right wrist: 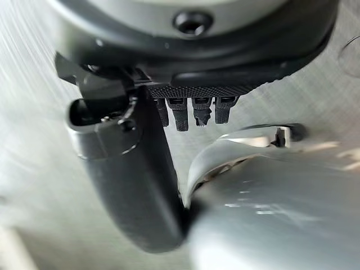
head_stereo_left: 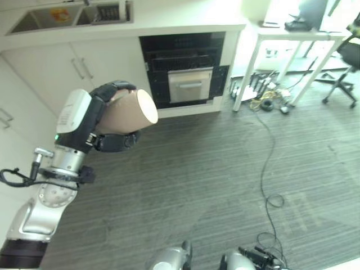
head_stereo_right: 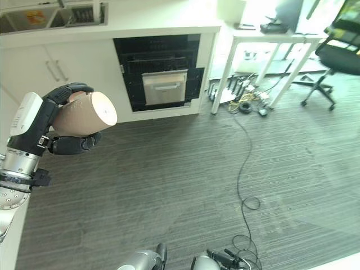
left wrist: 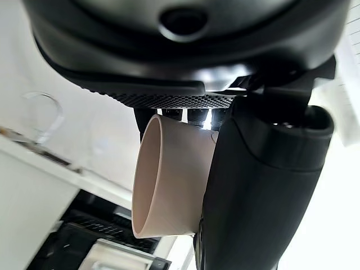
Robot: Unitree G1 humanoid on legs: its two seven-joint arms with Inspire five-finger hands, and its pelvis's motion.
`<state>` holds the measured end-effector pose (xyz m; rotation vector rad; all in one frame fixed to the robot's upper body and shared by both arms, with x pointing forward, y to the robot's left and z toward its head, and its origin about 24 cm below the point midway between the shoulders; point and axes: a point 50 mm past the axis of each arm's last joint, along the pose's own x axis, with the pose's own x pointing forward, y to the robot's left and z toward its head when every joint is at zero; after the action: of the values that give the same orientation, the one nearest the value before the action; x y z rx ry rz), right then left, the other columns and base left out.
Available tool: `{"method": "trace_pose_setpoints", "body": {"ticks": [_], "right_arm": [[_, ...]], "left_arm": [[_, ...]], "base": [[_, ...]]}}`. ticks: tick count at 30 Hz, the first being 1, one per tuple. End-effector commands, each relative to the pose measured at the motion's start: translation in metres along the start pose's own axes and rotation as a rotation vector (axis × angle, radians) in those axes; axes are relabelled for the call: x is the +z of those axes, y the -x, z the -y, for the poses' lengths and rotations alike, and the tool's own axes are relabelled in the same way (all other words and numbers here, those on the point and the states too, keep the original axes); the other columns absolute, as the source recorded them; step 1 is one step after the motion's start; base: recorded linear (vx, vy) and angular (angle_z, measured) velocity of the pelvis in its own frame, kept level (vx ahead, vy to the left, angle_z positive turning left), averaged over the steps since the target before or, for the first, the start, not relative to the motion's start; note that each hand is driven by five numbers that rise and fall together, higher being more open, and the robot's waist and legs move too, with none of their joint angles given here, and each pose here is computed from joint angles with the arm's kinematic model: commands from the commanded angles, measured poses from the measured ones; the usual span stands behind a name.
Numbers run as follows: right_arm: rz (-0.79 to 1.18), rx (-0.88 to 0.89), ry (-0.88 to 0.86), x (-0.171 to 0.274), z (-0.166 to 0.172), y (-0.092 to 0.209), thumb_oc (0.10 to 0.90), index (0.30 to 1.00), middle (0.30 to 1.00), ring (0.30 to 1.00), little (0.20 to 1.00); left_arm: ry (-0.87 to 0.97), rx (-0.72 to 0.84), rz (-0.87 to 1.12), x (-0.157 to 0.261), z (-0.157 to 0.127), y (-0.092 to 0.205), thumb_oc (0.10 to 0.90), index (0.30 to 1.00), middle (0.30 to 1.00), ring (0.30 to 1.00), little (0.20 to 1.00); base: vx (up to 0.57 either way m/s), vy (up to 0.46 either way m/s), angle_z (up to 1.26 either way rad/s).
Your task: Place the dishes in the dishwasher.
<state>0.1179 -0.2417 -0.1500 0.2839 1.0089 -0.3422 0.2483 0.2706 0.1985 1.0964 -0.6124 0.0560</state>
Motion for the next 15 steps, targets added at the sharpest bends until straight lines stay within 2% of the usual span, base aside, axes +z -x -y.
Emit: {"method": "trace_pose_setpoints", "body": {"ticks": [1, 4, 6, 8, 11, 12, 15], "right_arm": [[0.049, -0.071, 0.039, 0.016, 0.024, 0.002, 0.800, 0.900, 0.900, 0.900, 0.900], [0.061, -0.099, 0.004, 0.023, 0.033, 0.003, 0.800, 0.900, 0.900, 0.900, 0.900], [0.049, -0.106, 0.008, 0.022, 0.035, 0.003, 0.800, 0.900, 0.900, 0.900, 0.900], [0.024, -0.089, 0.084, 0.025, 0.035, 0.003, 0.800, 0.900, 0.900, 0.900, 0.900], [0.044, -0.062, 0.188, 0.031, 0.035, 0.003, 0.800, 0.900, 0.900, 0.900, 0.900], [0.051, -0.075, 0.175, 0.033, 0.040, 0.004, 0.800, 0.900, 0.900, 0.900, 0.900], [0.040, -0.104, 0.158, 0.031, 0.045, 0.005, 0.800, 0.900, 0.900, 0.900, 0.900]], "left_arm": [[-0.085, 0.240, 0.216, 0.038, -0.055, -0.033, 0.400, 0.300, 0.300, 0.300, 0.300], [-0.105, 0.203, 0.226, 0.039, -0.063, -0.046, 0.400, 0.300, 0.300, 0.300, 0.300], [-0.116, 0.190, 0.218, 0.034, -0.063, -0.043, 0.400, 0.300, 0.300, 0.300, 0.300], [-0.125, 0.216, 0.170, 0.030, -0.067, -0.035, 0.400, 0.300, 0.300, 0.300, 0.300], [-0.134, 0.251, 0.130, 0.030, -0.066, -0.025, 0.400, 0.300, 0.300, 0.300, 0.300], [-0.140, 0.275, 0.120, 0.031, -0.071, -0.023, 0.400, 0.300, 0.300, 0.300, 0.300], [-0.140, 0.320, 0.105, 0.028, -0.078, -0.023, 0.400, 0.300, 0.300, 0.300, 0.300]], "base": [[0.51, -0.489, -0.43], [0.64, -0.615, -0.13], [0.66, -0.657, 0.19], [0.82, -0.818, 0.13], [0.67, -0.708, -0.75], [0.72, -0.662, -0.27], [0.54, -0.143, -1.65]]}}
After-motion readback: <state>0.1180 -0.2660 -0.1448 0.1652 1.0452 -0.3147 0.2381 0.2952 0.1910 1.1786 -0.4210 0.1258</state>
